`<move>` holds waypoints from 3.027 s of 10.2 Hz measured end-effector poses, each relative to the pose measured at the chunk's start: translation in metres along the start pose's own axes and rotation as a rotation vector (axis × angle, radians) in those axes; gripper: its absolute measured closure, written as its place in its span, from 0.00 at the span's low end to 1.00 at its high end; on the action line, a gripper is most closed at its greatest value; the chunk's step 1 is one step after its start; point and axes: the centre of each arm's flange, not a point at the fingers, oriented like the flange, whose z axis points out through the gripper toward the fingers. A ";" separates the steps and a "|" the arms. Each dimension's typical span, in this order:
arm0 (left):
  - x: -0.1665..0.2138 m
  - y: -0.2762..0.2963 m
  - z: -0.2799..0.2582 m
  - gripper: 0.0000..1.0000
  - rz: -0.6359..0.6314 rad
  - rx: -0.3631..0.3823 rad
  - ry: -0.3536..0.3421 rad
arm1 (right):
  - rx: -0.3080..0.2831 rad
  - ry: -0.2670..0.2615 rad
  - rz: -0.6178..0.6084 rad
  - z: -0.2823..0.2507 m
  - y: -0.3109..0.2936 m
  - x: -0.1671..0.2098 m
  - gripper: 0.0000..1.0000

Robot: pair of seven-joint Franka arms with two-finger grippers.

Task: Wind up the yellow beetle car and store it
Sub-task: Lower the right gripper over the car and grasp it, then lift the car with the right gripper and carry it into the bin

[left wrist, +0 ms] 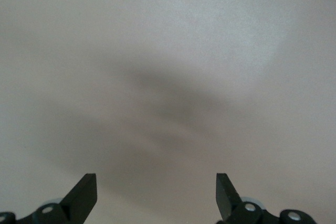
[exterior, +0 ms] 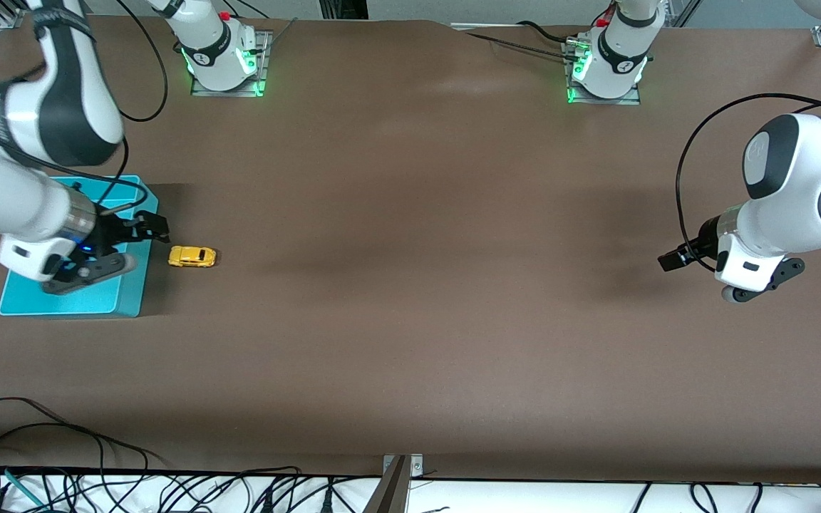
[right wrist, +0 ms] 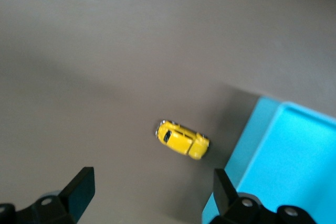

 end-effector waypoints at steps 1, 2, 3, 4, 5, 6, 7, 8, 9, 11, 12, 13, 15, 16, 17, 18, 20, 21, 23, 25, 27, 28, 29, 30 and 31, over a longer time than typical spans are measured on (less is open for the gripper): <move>0.000 0.001 0.000 0.00 0.001 0.000 -0.001 | -0.010 0.022 -0.105 0.023 -0.007 -0.003 0.00; -0.001 0.001 0.000 0.00 0.002 0.001 -0.001 | -0.017 0.031 -0.193 0.045 -0.011 -0.012 0.00; -0.001 0.001 0.000 0.00 0.003 0.001 -0.002 | -0.023 0.035 -0.270 0.064 -0.011 -0.025 0.00; -0.002 0.003 0.000 0.00 0.006 0.001 -0.002 | -0.030 0.042 -0.333 0.078 -0.012 -0.039 0.00; -0.003 0.005 0.000 0.00 0.012 0.001 -0.002 | -0.036 0.046 -0.392 0.088 -0.016 -0.051 0.00; -0.005 0.006 -0.002 0.00 0.044 0.001 -0.002 | -0.034 0.038 -0.452 0.095 -0.019 -0.062 0.00; -0.006 0.005 -0.006 0.00 0.103 0.000 0.005 | -0.028 0.027 -0.508 0.102 -0.019 -0.072 0.00; -0.008 0.004 -0.013 0.00 0.160 0.001 0.015 | -0.024 0.020 -0.569 0.111 -0.015 -0.079 0.00; -0.010 0.001 -0.022 0.00 0.200 0.002 0.028 | -0.029 0.027 -0.633 0.119 -0.009 -0.084 0.00; -0.021 -0.003 -0.048 0.00 0.245 -0.004 0.052 | -0.046 0.045 -0.742 0.140 0.001 -0.088 0.00; -0.030 -0.007 -0.062 0.00 0.261 -0.028 0.046 | -0.044 0.046 -0.782 0.151 0.006 -0.090 0.00; -0.035 -0.014 -0.075 0.01 0.279 -0.048 0.045 | -0.042 0.046 -0.823 0.162 0.010 -0.091 0.00; -0.038 -0.027 -0.083 0.01 0.302 -0.053 0.047 | -0.056 0.061 -0.890 0.185 0.016 -0.093 0.00; -0.038 -0.027 -0.081 0.00 0.308 -0.052 0.044 | -0.063 0.068 -0.908 0.196 0.016 -0.093 0.00; -0.038 -0.027 -0.079 0.00 0.310 -0.050 0.040 | -0.065 0.072 -0.916 0.205 0.016 -0.092 0.00; -0.039 -0.028 -0.078 0.00 0.311 -0.050 0.038 | -0.068 0.076 -0.920 0.210 0.016 -0.092 0.00; -0.038 -0.029 -0.078 0.00 0.308 -0.050 0.037 | -0.078 0.087 -0.925 0.221 0.017 -0.090 0.00; -0.038 -0.029 -0.078 0.00 0.307 -0.050 0.037 | -0.079 0.088 -0.931 0.225 0.017 -0.090 0.00; -0.038 -0.029 -0.078 0.00 0.308 -0.050 0.037 | -0.082 0.092 -0.936 0.230 0.017 -0.089 0.00; -0.038 -0.029 -0.078 0.00 0.308 -0.050 0.037 | -0.083 0.093 -0.944 0.231 0.017 -0.089 0.15; -0.038 -0.029 -0.078 0.00 0.308 -0.050 0.037 | -0.088 0.094 -0.975 0.230 0.017 -0.089 0.46; -0.038 -0.029 -0.078 0.00 0.308 -0.050 0.037 | -0.091 0.095 -0.986 0.229 0.017 -0.088 0.56; -0.038 -0.029 -0.078 0.00 0.308 -0.050 0.037 | -0.093 0.096 -0.997 0.228 0.017 -0.088 0.56; -0.038 -0.029 -0.078 0.00 0.308 -0.050 0.037 | -0.098 0.098 -1.009 0.227 0.018 -0.087 0.56; -0.038 -0.029 -0.078 0.00 0.308 -0.050 0.037 | -0.107 0.103 -1.015 0.224 0.018 -0.085 0.56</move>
